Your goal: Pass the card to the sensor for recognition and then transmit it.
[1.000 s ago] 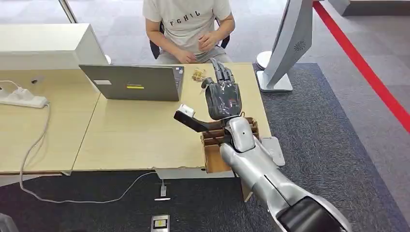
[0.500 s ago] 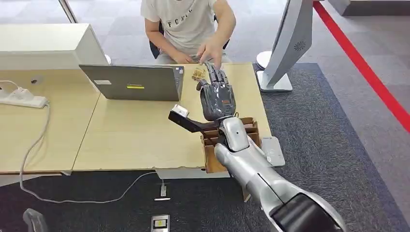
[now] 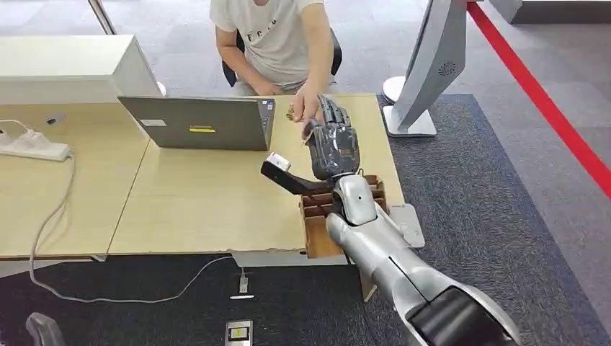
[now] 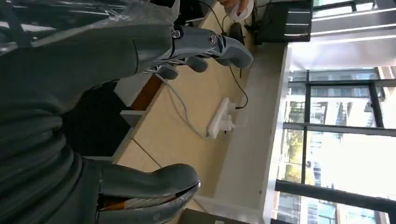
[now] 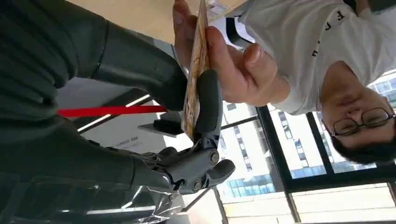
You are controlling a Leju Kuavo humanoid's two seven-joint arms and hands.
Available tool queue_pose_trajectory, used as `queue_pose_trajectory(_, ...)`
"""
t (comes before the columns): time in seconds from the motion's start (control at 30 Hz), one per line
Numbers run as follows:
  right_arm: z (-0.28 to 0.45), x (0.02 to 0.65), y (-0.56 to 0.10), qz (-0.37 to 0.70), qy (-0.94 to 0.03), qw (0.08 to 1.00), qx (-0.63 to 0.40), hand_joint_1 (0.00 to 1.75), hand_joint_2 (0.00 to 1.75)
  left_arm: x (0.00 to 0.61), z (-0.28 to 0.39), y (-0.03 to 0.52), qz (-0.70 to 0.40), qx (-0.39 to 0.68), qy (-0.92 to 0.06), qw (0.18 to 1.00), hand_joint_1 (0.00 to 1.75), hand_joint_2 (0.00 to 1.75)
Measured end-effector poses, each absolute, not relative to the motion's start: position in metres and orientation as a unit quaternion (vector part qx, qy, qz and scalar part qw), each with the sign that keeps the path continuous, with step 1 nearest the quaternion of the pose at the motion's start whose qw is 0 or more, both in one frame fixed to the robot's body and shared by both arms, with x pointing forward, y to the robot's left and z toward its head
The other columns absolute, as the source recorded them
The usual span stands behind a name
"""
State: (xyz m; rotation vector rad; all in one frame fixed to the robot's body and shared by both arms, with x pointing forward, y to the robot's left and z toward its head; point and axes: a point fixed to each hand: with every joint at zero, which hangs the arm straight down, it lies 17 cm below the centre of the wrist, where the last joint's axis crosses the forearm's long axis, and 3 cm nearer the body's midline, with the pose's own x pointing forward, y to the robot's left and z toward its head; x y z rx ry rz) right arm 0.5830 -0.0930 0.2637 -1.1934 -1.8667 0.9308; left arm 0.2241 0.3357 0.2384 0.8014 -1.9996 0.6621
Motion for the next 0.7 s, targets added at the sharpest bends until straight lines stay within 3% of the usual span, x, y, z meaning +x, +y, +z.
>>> queue_pose_trajectory(0.27, 0.263, 0.59, -0.123, 0.349, -0.703, 0.377, -0.492, 1.75, 1.75, 0.222, 0.261, 0.346, 0.288, 0.317, -0.812, 0.395, 0.0, 1.75)
queue_pose_trajectory(0.3, 0.263, 0.591, -0.125, 0.348, -0.701, 0.377, -0.496, 0.0, 1.75, 0.222, 0.263, 0.348, 0.291, 0.317, -0.813, 0.392, 0.0, 1.75)
queue_pose_trajectory(0.7, 0.261, 0.582, -0.133, 0.328, -0.735, 0.382, -0.454, 0.0, 1.75, 0.219, 0.278, 0.35, 0.278, 0.333, -0.821, 0.371, 0.0, 1.75)
